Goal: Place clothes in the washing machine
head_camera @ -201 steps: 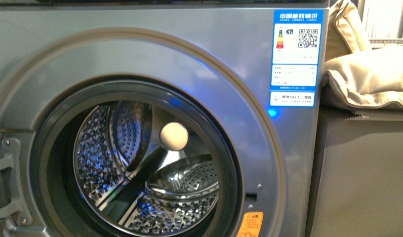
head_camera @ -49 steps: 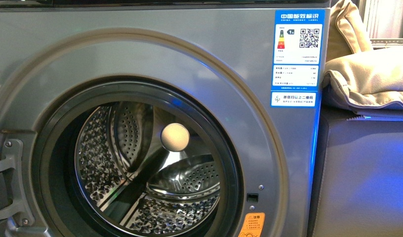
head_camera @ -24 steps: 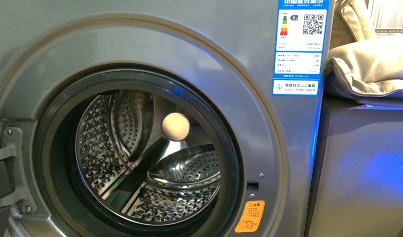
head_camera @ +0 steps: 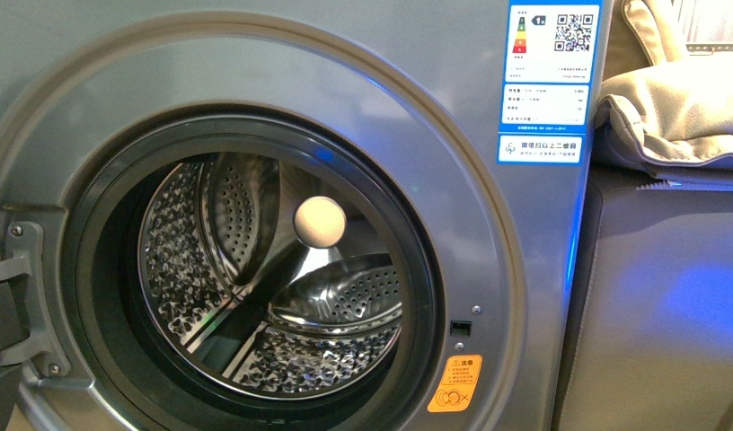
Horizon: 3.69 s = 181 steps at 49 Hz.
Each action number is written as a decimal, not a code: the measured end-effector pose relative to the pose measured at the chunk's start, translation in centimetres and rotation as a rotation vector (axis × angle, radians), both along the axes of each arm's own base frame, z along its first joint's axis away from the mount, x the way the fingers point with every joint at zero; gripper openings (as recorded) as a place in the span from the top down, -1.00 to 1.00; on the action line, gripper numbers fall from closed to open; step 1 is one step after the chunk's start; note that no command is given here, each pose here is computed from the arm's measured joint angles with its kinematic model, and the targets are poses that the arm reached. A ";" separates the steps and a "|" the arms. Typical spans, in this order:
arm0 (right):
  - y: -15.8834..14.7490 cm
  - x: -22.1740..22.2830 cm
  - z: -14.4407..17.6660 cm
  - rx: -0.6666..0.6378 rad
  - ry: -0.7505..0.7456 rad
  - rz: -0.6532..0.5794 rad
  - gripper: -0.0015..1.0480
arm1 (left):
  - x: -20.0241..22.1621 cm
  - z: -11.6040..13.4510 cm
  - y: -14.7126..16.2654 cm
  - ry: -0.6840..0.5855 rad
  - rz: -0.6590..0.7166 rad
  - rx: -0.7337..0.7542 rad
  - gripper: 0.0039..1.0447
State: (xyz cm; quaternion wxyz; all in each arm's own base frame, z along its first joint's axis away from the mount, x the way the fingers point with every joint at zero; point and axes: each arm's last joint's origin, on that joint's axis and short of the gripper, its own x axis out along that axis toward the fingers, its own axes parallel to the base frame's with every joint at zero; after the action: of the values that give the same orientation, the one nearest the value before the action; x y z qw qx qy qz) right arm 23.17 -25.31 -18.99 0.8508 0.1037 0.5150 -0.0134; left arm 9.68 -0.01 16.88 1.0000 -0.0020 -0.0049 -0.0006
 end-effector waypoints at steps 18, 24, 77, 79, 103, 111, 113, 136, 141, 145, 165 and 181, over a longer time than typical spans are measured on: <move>-0.9 3.2 10.2 -0.190 -0.282 0.011 0.69 | 0.0 0.0 0.0 0.000 0.000 0.000 -0.88; -1.4 3.9 15.4 -0.247 -0.410 0.039 0.69 | 0.0 0.0 0.0 0.000 0.000 0.000 -0.88; 17.2 -0.4 74.1 -0.132 -1.648 0.481 0.70 | 0.0 0.0 0.0 0.000 0.000 0.000 -0.88; 19.2 -0.4 75.2 -0.070 -1.644 0.511 0.70 | 0.0 0.0 0.0 0.000 0.000 0.000 -0.88; 33.3 1.3 76.9 0.255 -1.539 0.715 0.70 | 0.0 0.0 0.0 0.000 0.000 0.000 -0.88; 34.2 1.1 76.8 0.286 -1.533 0.751 0.70 | 0.0 0.0 0.0 0.000 0.000 0.000 -0.88; 34.2 1.1 76.8 0.286 -1.534 0.750 0.70 | 0.0 0.0 0.0 0.000 0.000 0.000 -0.88; 34.1 1.1 76.8 0.281 -1.534 0.742 0.70 | 1.8 3.4 2.6 -0.106 -0.324 -0.275 -0.88; 34.1 1.1 76.8 0.281 -1.535 0.741 0.70 | 3.4 6.5 3.6 -0.148 -0.344 -0.306 -0.88; 34.1 1.1 76.8 0.281 -1.535 0.741 0.70 | 5.0 9.9 4.0 -0.197 -0.384 -0.315 -0.88; 34.1 1.1 76.8 0.281 -1.535 0.741 0.70 | 10.2 19.5 -1.2 -0.455 -0.791 -0.373 -0.88; 34.1 1.1 76.8 0.281 -1.534 0.742 0.70 | 14.6 21.1 -9.4 -0.490 -0.985 -0.400 -0.88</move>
State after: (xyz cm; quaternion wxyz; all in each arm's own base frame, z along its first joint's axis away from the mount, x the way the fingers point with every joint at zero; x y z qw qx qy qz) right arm 24.29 8.81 57.83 0.8920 0.0137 -0.2045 0.4029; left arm 24.28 -9.43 37.96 0.8318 -0.1927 -0.2347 -0.4647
